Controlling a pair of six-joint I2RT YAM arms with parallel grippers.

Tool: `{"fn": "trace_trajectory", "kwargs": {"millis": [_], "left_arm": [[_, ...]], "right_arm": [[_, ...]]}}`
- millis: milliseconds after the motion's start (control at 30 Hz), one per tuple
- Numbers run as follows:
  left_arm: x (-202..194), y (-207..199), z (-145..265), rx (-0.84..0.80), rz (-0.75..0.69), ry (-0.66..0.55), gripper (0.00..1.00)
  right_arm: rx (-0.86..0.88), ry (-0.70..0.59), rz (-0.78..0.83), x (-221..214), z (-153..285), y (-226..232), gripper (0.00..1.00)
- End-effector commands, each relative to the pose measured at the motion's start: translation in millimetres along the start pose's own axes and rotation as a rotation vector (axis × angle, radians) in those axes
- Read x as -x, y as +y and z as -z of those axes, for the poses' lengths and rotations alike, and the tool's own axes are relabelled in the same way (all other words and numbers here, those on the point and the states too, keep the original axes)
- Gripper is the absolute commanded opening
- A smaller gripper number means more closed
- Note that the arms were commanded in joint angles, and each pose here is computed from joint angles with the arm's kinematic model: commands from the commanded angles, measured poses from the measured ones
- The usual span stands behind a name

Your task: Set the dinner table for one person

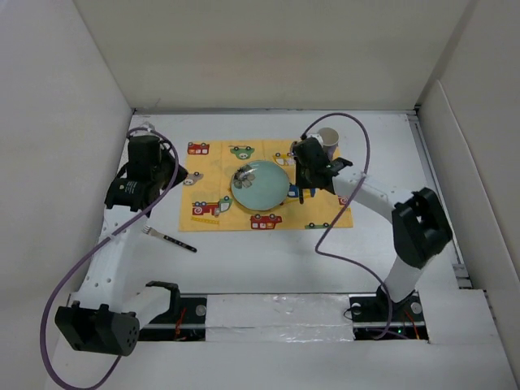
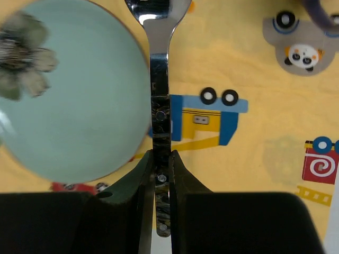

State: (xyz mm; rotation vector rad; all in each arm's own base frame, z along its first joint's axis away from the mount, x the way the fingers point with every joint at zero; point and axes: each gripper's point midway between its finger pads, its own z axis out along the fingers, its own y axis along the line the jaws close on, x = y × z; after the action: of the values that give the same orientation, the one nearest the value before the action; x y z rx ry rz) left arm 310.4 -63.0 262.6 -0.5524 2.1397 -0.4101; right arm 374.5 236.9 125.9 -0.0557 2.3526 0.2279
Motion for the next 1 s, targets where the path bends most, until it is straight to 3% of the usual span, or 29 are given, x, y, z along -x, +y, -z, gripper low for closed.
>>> {"fn": "trace_trajectory", "kwargs": {"millis": [0,100,300,400,433,500,800,967], "left_arm": [[-19,29,-2,0.095,0.093,0.003,0.00],[-47,65,0,0.232,0.193,0.018,0.00],[-83,95,4,0.347,0.264,0.078,0.00],[-103,109,5,0.406,0.298,0.120,0.23],[-107,112,4,0.418,0.317,0.124,0.48],[-120,119,2,0.441,0.335,0.151,0.78],[-156,131,-13,0.500,0.378,0.267,0.81],[-170,137,-17,0.544,0.399,0.321,0.72]], "right_arm": [[-0.102,0.074,-0.079,-10,-21,-21,0.00],[-0.141,0.131,-0.116,-19,-48,-37,0.00],[-0.165,0.164,-0.128,-24,-69,-50,0.00],[-0.169,0.179,-0.133,-26,-73,-53,0.00],[-0.164,0.173,-0.132,-26,-75,-52,0.01],[-0.160,0.180,-0.130,-27,-79,-55,0.06],[-0.143,0.181,-0.116,-27,-81,-49,0.22],[-0.149,0.138,-0.098,-12,-76,-46,0.33]]}}
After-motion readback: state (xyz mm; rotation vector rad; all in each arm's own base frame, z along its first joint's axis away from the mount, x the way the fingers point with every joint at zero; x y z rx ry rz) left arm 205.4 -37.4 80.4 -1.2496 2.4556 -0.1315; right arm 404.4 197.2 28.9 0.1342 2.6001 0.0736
